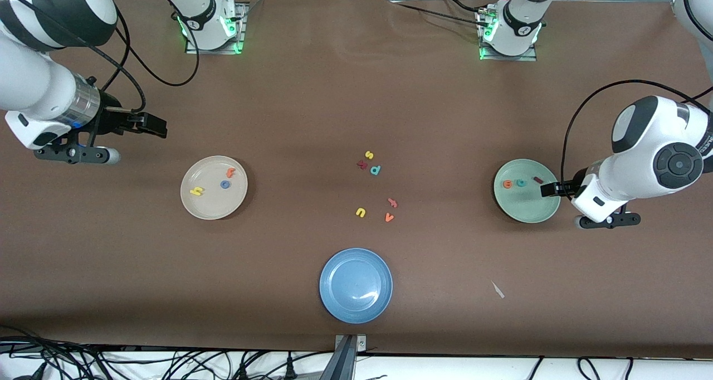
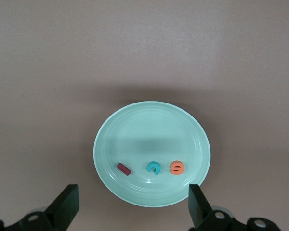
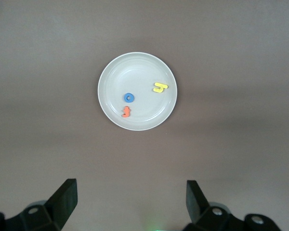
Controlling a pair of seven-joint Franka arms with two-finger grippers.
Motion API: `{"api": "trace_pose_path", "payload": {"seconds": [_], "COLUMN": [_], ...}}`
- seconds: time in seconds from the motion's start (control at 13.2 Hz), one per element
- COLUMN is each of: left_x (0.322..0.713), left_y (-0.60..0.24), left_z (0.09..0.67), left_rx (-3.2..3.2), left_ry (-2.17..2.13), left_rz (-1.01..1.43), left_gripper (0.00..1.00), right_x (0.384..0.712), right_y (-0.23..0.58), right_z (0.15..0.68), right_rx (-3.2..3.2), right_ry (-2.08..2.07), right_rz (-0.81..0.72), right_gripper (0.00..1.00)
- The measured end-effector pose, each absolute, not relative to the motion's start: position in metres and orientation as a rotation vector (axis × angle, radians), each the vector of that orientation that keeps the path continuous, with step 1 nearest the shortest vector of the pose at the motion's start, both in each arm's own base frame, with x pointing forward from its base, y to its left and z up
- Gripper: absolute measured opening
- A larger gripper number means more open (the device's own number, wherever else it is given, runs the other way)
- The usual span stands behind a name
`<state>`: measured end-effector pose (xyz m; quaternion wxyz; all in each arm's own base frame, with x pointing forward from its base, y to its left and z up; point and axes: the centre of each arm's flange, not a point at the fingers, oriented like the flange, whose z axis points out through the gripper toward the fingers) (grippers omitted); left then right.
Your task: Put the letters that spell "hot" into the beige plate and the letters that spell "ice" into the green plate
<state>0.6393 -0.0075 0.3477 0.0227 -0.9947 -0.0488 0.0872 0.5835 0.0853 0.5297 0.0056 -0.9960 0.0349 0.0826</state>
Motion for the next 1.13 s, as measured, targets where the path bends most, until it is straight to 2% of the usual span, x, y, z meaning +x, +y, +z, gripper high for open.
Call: {"api": "trace_pose_path", "payload": {"seconds": [1.13], "left_x": [0.6393], "left_y": [-0.0075], "left_z": [0.3477], "left_rx": [-3.081], "left_ry": [-0.151], "left_rz": [0.27], "left_gripper": [1.0], "right_x": [0.5852], "right_y": [0.0844], "right_z": [0.5259], "right_rx": [-3.118], "right_ry": [0.112], "right_rz": [0.265], "right_gripper": [1.0]}}
